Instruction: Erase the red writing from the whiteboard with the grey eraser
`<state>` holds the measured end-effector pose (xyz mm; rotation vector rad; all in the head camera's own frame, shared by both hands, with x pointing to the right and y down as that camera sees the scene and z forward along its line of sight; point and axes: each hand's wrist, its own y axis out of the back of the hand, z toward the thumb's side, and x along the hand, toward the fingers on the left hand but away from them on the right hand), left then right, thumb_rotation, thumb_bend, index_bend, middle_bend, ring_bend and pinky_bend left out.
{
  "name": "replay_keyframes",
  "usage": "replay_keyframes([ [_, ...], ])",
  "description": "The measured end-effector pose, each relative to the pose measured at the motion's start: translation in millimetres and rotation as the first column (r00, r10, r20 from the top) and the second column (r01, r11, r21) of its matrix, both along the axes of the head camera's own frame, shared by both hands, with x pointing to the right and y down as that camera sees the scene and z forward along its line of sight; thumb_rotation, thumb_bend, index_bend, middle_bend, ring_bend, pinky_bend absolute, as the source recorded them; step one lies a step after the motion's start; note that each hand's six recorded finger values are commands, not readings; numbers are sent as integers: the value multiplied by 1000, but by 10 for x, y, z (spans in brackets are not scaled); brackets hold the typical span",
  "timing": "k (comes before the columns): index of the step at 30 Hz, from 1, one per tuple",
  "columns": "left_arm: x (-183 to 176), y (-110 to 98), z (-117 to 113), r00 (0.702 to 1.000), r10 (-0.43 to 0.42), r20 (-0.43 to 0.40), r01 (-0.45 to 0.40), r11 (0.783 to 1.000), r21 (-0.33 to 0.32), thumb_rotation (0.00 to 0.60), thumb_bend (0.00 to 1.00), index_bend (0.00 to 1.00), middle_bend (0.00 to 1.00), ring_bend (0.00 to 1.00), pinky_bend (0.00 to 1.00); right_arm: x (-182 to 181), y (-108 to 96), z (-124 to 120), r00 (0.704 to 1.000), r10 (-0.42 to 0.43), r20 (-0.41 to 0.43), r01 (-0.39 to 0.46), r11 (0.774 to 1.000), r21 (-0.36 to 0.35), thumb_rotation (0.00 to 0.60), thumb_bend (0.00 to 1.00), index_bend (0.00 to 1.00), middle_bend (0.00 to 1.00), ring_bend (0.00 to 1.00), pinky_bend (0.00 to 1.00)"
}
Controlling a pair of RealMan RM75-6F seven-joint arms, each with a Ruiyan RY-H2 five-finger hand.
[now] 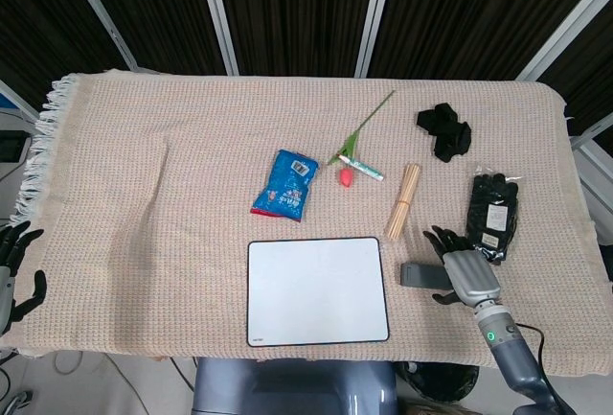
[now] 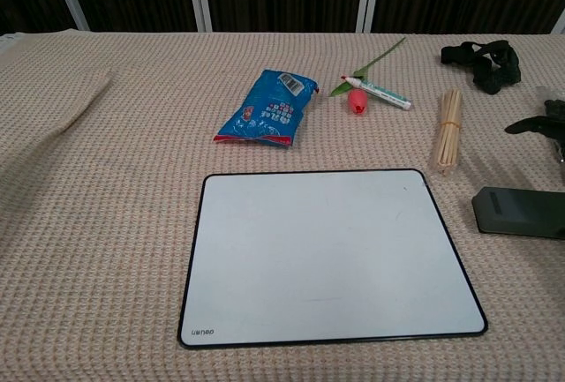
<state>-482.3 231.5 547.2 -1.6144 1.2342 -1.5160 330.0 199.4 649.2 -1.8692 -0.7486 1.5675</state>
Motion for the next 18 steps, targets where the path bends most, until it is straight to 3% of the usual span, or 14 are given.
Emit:
replay_keyframes([
  [5,0,1,1,1000,-1,0,1,1000,-1,600,558,161,46,0,75,140,-51,-286,999,43,8,-44,995,94,600,59,0,0,30,143],
  [11,7,4,4,1000,0,-1,0,1000,-2,600,558,161,46,0,75,392,3,-703,993,107,52,-115,972,207,600,60,0,0,25,143],
  [18,8,3,-9,1000,-1,-3,1,1000,3,600,558,161,46,0,75,618,113,-970,994,110,13,-109,940,323,600,61,0,0,19,143],
])
